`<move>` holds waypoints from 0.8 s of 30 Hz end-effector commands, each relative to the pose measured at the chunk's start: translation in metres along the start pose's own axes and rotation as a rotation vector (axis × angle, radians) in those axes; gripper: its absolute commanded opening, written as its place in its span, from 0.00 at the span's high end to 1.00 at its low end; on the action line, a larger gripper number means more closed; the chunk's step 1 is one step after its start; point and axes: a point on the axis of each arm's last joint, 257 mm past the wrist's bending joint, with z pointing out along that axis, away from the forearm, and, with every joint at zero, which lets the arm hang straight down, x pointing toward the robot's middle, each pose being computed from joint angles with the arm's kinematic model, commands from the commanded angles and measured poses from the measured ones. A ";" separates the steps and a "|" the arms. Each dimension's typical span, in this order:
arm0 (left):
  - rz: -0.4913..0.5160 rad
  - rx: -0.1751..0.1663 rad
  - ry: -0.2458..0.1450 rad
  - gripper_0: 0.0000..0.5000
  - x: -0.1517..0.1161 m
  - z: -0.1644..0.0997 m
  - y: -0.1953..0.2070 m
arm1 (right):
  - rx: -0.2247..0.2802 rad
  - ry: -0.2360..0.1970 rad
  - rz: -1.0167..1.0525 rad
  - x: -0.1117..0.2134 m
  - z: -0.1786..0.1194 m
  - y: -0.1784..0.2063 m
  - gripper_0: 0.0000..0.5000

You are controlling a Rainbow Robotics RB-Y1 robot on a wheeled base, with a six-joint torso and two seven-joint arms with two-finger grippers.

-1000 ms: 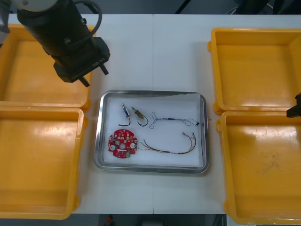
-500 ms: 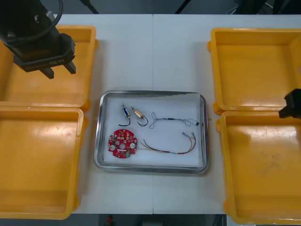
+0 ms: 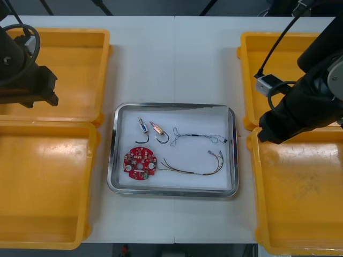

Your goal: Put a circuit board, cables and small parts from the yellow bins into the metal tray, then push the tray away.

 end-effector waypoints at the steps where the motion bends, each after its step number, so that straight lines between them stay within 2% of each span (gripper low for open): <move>1: 0.008 -0.005 -0.052 0.00 0.005 -0.013 0.022 | -0.021 -0.049 -0.193 -0.023 -0.004 0.047 0.00; 6: 0.046 -0.030 -0.068 0.00 0.019 -0.010 0.046 | -0.045 -0.061 -0.339 -0.030 0.010 0.087 0.00; 13: 0.064 -0.043 -0.076 0.00 0.034 0.000 0.082 | -0.049 -0.071 -0.547 -0.036 0.031 0.141 0.00; 17: 0.076 -0.060 -0.093 0.00 0.039 0.007 0.101 | -0.064 -0.058 -0.656 -0.033 0.038 0.172 0.00; 24: 0.070 -0.042 -0.093 0.00 0.055 0.024 0.109 | -0.054 -0.052 -0.823 -0.025 0.048 0.208 0.00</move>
